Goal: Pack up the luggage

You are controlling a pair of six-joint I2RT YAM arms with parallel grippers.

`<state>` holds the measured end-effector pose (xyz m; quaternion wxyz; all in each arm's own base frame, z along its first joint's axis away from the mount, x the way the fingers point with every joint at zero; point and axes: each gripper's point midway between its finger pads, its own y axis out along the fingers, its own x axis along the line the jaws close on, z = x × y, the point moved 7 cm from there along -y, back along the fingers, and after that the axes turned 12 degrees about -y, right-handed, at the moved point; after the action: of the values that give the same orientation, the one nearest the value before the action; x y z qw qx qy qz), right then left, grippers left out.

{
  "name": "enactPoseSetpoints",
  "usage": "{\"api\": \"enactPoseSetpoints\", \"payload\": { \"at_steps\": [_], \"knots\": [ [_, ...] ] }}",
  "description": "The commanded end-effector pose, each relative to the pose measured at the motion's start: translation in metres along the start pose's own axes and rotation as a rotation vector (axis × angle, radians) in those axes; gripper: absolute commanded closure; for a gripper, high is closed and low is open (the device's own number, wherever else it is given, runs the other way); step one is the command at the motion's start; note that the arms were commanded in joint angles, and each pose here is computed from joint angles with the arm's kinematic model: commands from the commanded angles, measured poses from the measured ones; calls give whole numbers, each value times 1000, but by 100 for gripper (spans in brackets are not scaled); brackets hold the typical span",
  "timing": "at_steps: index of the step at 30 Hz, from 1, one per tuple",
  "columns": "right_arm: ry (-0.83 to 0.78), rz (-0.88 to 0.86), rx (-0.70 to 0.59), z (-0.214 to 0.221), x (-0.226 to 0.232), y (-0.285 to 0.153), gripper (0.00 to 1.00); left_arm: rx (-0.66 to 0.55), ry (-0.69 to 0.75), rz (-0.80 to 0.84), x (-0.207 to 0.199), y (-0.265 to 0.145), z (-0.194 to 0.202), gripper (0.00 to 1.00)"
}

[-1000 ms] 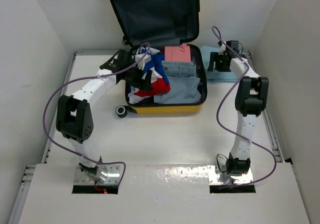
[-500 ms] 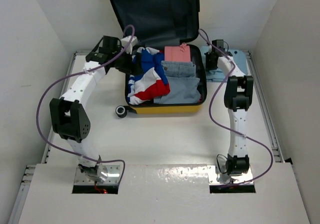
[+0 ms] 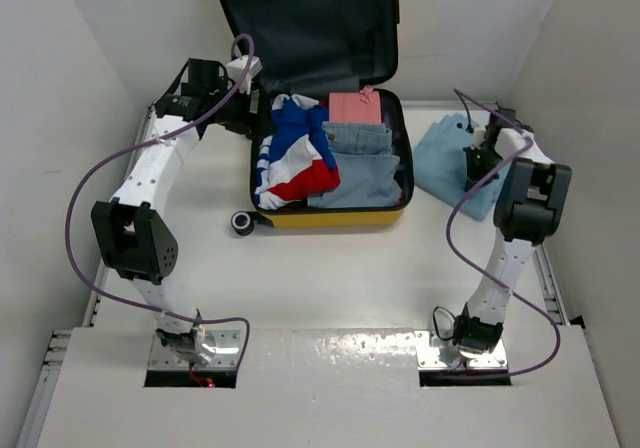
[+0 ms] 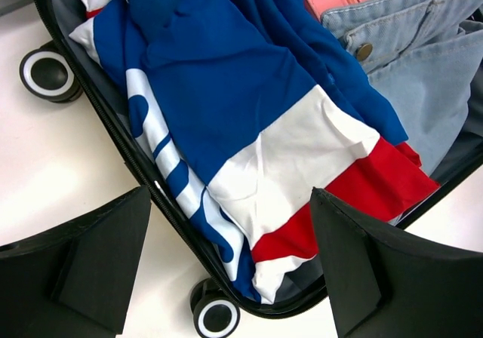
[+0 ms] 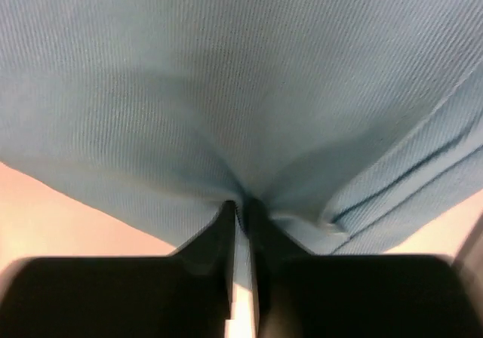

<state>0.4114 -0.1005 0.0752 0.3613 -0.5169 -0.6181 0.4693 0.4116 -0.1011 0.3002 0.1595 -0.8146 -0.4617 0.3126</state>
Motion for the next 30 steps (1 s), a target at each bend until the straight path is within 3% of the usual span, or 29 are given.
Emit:
{"api": "enactPoseSetpoints", "payload": {
  "at_steps": [1,3,4,9,14,26,29,30],
  "knots": [
    [-95,-161,41,25,17,-29,85,-31,32,37,-13,-14,-7,11],
    [-133,-207,-34,22,25,-41,68,-22,28,36,-11,-10,-5,11],
    [-175,-242,-85,16,31,-50,52,-22,28,36,-11,-10,-5,11],
    [-399,-264,-167,28,55,-57,36,-30,38,35,-15,-11,-8,11],
    [-616,-232,-208,32,66,-49,33,-32,55,15,-13,-14,-5,11],
    [-817,51,-209,22,52,12,31,-55,47,-24,2,-22,-11,11],
    [-807,124,-223,19,46,19,42,-55,47,-24,2,-22,-11,11],
    [-807,136,-209,21,45,22,57,-55,47,-24,2,-22,-11,11]
  ]
}}
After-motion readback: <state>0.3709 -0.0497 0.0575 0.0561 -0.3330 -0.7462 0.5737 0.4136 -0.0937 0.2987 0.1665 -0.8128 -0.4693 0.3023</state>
